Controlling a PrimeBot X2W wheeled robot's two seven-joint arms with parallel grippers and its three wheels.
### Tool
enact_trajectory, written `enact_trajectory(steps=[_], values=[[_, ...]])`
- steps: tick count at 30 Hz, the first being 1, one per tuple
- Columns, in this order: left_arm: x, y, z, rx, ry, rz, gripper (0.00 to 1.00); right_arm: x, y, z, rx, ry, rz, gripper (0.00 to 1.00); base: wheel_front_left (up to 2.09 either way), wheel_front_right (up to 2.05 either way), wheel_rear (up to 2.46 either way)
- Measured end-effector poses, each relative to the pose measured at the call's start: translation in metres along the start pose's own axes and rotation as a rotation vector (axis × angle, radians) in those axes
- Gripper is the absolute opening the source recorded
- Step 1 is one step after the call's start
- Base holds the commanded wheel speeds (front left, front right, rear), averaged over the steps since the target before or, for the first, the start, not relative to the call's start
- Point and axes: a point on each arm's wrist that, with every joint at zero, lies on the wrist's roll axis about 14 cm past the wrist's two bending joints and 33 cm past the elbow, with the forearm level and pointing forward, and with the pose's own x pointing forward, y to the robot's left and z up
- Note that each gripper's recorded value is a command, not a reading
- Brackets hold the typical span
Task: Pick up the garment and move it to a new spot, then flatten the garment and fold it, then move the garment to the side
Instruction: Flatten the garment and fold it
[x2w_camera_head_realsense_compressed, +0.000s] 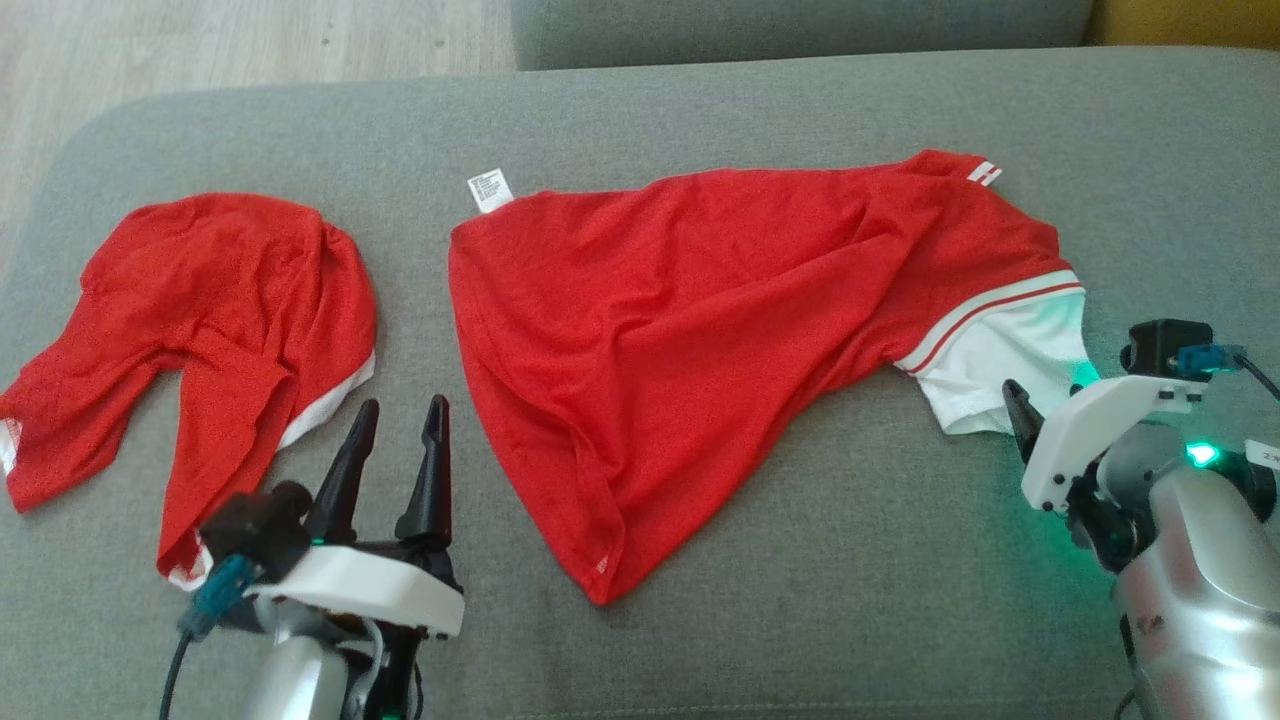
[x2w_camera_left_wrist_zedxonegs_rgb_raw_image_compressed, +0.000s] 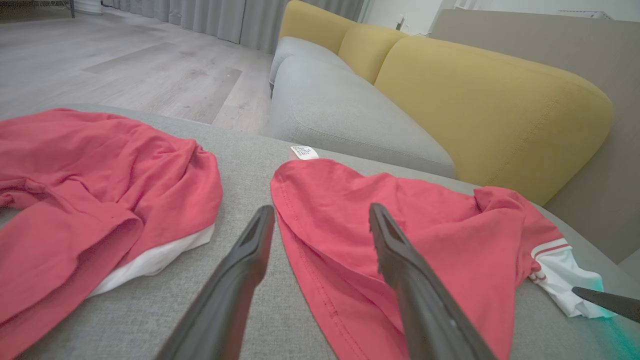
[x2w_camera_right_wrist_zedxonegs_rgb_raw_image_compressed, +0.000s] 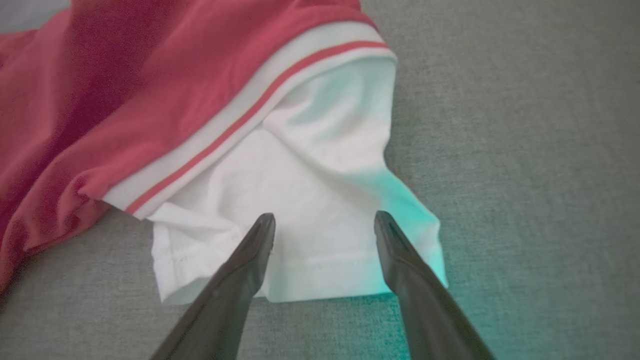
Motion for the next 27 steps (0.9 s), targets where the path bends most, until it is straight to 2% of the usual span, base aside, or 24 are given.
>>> enact_trajectory(steps=[10,15,21,27], values=[[0.000,-0.006,0.007,0.003,-0.021,-0.017,1.00,-0.015,0.002,0.032,0.034,-0.160,0.020,1.00,0.00,0.00,0.00],[0.001,-0.006,0.006,0.003,-0.019,-0.017,1.00,-0.014,-0.012,0.019,0.063,-0.110,-0.011,1.00,0.00,0.00,0.00],[0.000,-0.001,0.003,-0.001,-0.009,-0.008,1.00,-0.006,-0.018,-0.011,0.087,0.018,-0.034,1.00,0.00,0.00,0.00],[-0.002,0.002,0.003,0.000,-0.009,0.001,1.00,-0.002,-0.021,-0.011,0.076,0.042,-0.049,1.00,0.00,0.00,0.00]])
